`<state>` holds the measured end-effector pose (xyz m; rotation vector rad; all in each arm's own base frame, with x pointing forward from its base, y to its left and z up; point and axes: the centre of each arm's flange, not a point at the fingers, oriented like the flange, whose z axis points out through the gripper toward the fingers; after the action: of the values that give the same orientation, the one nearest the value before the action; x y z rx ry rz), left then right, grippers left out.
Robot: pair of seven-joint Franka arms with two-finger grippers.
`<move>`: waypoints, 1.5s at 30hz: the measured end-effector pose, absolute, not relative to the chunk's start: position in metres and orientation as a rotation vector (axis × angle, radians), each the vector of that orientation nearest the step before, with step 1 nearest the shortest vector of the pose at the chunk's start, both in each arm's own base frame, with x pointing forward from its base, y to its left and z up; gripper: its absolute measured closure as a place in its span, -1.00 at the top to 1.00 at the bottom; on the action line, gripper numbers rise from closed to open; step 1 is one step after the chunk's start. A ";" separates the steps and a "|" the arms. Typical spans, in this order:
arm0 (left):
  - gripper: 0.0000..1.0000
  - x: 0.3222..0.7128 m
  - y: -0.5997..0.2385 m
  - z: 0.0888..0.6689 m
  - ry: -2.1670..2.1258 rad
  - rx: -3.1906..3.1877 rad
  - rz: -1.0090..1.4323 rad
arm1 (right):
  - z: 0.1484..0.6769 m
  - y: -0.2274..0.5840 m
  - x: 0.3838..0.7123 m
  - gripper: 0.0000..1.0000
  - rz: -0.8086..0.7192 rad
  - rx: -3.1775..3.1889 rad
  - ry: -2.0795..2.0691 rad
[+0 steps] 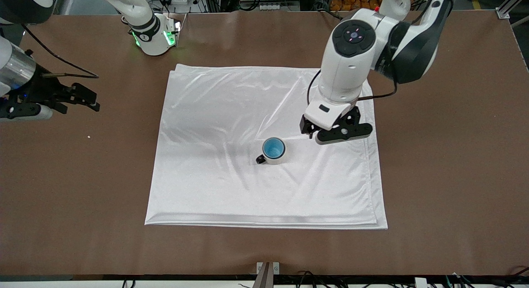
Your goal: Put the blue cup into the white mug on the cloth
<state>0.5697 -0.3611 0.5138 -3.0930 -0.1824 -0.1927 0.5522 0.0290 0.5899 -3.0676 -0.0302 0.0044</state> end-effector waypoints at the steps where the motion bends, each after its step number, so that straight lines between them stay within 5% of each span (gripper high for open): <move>1: 1.00 0.571 -0.353 0.521 -0.158 -3.091 -0.194 | 0.594 0.027 0.552 1.00 0.003 -3.073 -0.028; 20: 1.00 0.593 -0.169 0.607 0.021 -3.048 -0.140 | 0.613 0.017 0.552 1.00 -0.025 -3.199 -0.079; 45: 1.00 0.596 -0.077 0.595 -0.005 -3.150 -0.147 | 0.636 0.016 0.548 1.00 -0.043 -3.181 -0.064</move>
<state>0.5963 -0.0768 0.5946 -3.1504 -0.0048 -0.1467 0.5480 0.0157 0.6363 -3.1813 -0.0641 -0.0427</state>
